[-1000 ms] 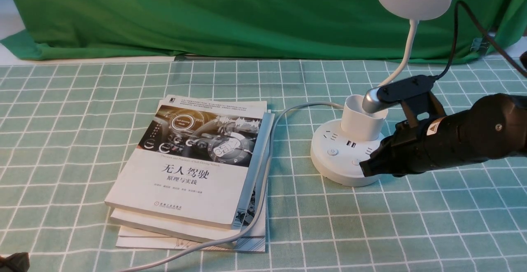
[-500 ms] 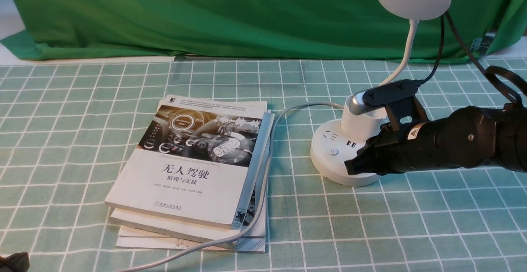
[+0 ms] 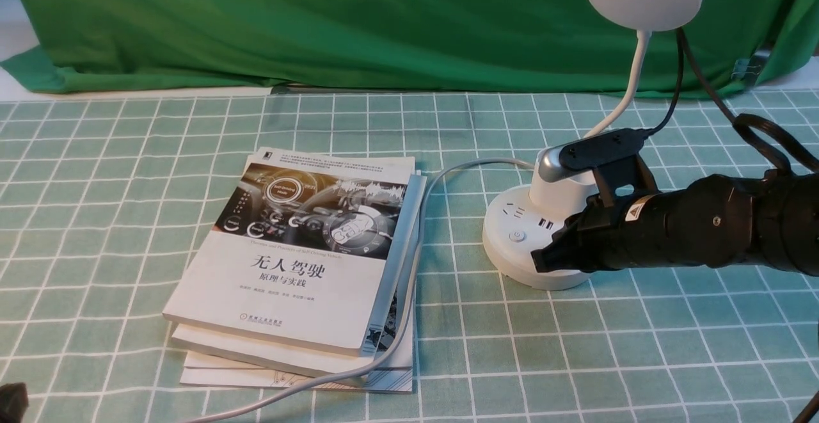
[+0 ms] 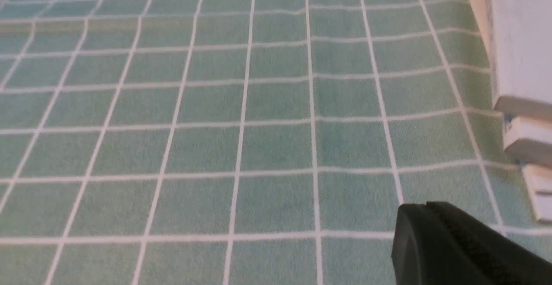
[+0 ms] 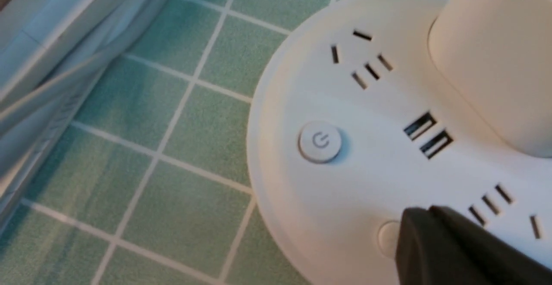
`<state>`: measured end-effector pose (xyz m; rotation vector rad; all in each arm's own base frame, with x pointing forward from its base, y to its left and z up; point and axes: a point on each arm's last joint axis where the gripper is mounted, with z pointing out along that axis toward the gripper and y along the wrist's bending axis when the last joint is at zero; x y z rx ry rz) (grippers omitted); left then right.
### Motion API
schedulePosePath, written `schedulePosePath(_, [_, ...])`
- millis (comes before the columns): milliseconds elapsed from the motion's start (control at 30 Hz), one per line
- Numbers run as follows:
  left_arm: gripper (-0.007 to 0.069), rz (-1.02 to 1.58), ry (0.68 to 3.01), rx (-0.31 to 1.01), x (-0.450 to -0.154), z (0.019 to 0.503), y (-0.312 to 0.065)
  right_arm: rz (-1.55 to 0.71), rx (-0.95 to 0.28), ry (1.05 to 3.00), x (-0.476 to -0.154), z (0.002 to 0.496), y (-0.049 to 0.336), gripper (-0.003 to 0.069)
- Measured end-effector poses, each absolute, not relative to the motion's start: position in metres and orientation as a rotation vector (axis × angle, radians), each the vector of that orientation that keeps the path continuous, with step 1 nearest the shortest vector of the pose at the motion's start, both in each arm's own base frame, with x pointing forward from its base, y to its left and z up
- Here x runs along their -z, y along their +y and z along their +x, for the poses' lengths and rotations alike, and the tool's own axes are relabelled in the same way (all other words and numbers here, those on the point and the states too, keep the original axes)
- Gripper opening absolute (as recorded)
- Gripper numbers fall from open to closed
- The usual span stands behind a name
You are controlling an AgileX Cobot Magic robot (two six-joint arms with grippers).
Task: Turn on the table lamp.
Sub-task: 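Press the button on the base of the white desk lamp with the right gripper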
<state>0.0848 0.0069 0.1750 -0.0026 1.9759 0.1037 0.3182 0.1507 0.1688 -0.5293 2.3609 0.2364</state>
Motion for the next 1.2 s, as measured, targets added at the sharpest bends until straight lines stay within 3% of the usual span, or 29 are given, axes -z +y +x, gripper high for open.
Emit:
schedulePosePath(267, [0.0021, -0.001, 1.600, -0.128, -0.203, 0.060, 0.005, -0.533, -0.233, 2.372, -0.162, 0.319, 0.152, 0.0027])
schedulePosePath(467, [0.0021, 0.011, 1.480, -0.120, -0.212, 0.056, 0.004, -0.526, -0.229, 2.351, -0.163, 0.321, 0.153, 0.0027])
schedulePosePath(1000, [0.0021, 0.013, 1.472, -0.121, -0.213, 0.056, 0.004, -0.516, -0.220, 2.332, -0.160, 0.325, 0.154, 0.0027])
schedulePosePath(1200, [0.0021, 0.012, 1.594, -0.118, -0.202, 0.056, 0.004, -0.522, -0.217, 2.330, -0.154, 0.327, 0.157, 0.0027])
